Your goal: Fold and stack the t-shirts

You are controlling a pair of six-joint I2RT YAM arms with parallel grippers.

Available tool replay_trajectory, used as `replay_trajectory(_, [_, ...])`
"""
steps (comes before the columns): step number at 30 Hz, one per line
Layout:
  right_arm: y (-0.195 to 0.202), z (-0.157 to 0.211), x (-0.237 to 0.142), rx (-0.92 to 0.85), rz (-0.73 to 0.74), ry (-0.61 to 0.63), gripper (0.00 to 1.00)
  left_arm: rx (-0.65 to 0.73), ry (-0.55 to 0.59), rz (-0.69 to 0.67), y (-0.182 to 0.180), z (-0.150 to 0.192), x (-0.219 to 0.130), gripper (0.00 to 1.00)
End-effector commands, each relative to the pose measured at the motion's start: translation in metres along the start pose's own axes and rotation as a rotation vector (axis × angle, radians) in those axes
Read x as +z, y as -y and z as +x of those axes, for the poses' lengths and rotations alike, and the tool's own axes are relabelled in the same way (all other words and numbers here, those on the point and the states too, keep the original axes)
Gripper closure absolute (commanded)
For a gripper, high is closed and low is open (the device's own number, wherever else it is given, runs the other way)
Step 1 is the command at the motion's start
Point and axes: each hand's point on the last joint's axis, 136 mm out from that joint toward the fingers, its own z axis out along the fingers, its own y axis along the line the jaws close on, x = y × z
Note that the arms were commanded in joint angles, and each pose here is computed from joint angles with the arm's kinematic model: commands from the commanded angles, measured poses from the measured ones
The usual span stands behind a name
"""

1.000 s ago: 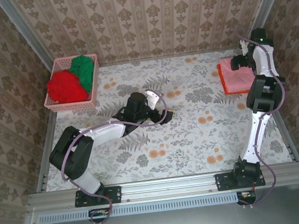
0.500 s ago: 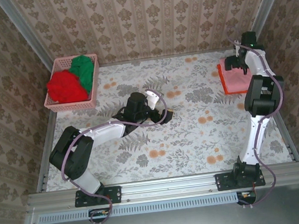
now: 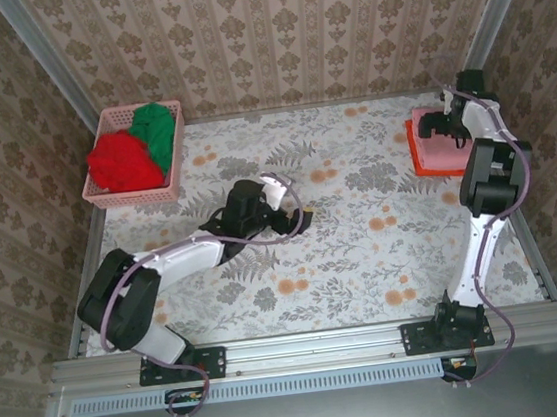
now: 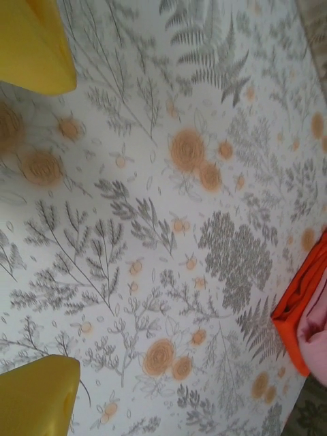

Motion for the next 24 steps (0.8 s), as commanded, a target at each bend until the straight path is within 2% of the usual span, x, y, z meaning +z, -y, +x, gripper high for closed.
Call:
replay_trajectory(1, [-0.02,-0.03,-0.072,0.009,-0.051,0.21,0.0,0.06,0.03,-0.154,-0.038,-0.006,-0.029,0.0])
replay_trajectory(7, [-0.065,0.019,-0.129,-0.04,-0.072,0.388,0.0,0.09,-0.014,-0.435,-0.114,0.018,-0.091,0.0])
replay_trajectory(11, [-0.102,0.065,-0.147,-0.063,-0.088,0.478,0.0,0.035,-0.038,-0.621,-0.164,0.045,-0.135,0.0])
replay_trajectory(14, [-0.131,0.099,-0.144,-0.099,-0.124,0.528,0.0,-0.008,-0.048,-0.752,-0.192,0.068,-0.162,0.0])
replay_trajectory(19, [-0.134,0.124,-0.124,-0.063,-0.117,0.642,0.0,-0.018,0.018,-0.798,-0.215,0.096,-0.178,0.0])
replay_trajectory(24, [-0.123,0.126,-0.117,-0.032,-0.063,0.71,0.0,-0.068,0.121,-0.809,-0.236,0.092,-0.185,0.0])
